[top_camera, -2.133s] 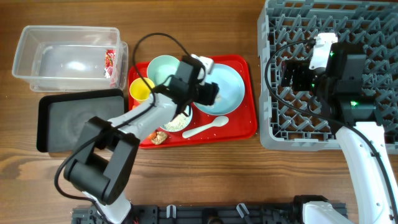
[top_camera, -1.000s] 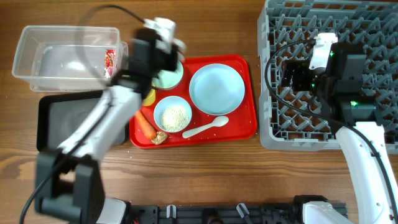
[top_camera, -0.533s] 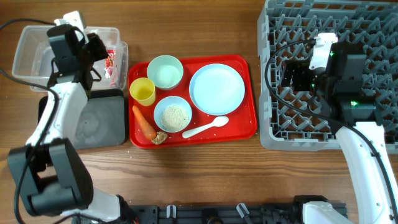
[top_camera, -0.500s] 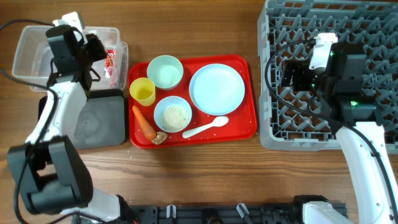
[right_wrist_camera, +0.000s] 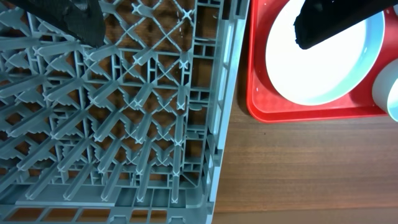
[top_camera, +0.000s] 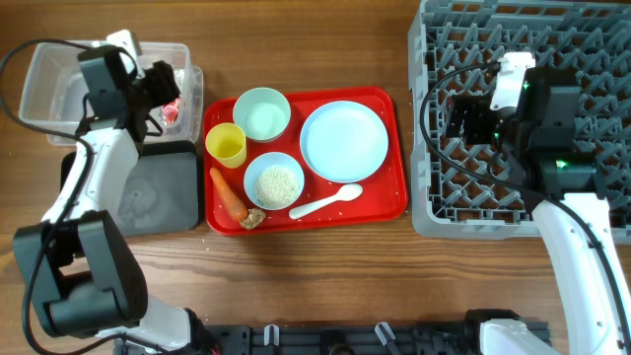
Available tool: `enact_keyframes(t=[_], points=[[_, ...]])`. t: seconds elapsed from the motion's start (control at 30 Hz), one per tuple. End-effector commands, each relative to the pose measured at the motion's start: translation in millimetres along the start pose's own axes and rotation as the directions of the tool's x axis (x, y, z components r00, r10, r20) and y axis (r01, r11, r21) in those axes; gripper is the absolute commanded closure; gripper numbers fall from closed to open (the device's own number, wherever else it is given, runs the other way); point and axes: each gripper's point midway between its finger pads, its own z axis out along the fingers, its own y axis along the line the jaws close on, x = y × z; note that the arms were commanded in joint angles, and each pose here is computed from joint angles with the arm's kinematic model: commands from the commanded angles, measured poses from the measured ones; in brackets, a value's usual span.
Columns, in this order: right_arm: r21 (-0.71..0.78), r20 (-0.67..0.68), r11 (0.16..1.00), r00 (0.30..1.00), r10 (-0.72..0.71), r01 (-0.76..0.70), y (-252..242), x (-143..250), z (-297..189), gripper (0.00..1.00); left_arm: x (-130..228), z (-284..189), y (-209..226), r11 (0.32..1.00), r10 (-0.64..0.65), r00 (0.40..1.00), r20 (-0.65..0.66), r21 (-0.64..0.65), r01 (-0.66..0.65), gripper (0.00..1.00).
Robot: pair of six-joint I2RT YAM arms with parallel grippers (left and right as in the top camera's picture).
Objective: Sort waste into correct bins and load items into the dishwasher rack
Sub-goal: 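Grasp the yellow cup with the left gripper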
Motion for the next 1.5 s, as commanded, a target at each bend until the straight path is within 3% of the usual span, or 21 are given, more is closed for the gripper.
enact_keyframes(t=[0.0,0.13,0.27,0.5,0.83,1.07,1.2,1.37,1.47], points=[[-0.02,0.014,1.0,1.0,0.004,-0.003,4.7,-7.1,-1.6,0.0,11.2,-13.1,-32.2,0.997,0.029,0.998,-0.055,0.079,-0.024,0.36],[-0.02,0.013,1.0,1.0,0.003,-0.003,4.7,-7.0,-1.6,0.0,33.3,-19.9,-47.7,0.995,0.048,0.989,-0.139,0.094,-0.035,0.41],[-0.019,0.013,1.0,1.0,0.001,0.0,4.7,-7.0,-1.6,0.0,54.8,-32.7,-60.9,0.993,0.068,0.972,-0.223,0.106,-0.045,0.57],[-0.019,0.013,1.0,1.0,0.001,-0.001,4.7,-7.0,-1.6,0.0,103.3,-46.7,-81.6,0.989,0.116,0.914,-0.39,0.127,-0.072,0.58],[-0.019,0.013,1.0,1.0,0.001,0.0,4.7,-7.0,-1.6,0.0,122.0,-51.0,-103.3,0.98,0.179,0.887,-0.425,0.159,-0.121,0.6],[-0.02,0.013,1.0,1.0,0.001,0.0,4.8,-7.0,-1.6,0.0,157.0,-41.8,-110.3,0.974,0.213,0.837,-0.504,0.174,-0.143,0.6],[-0.019,0.013,1.0,1.0,0.001,0.0,4.7,-7.0,-1.6,0.0,156.7,-36.0,-103.3,0.976,0.213,0.84,-0.5,0.137,-0.166,0.81],[-0.02,0.013,1.0,1.0,0.001,-0.001,4.8,-7.0,-1.6,0.0,150.5,-32.5,-92.6,0.976,0.214,0.851,-0.48,0.077,-0.202,0.82],[-0.02,0.013,1.0,1.0,0.001,-0.001,4.8,-7.0,-1.6,0.0,150.4,-32.5,-92.8,0.976,0.214,0.851,-0.48,0.078,-0.202,0.96]])
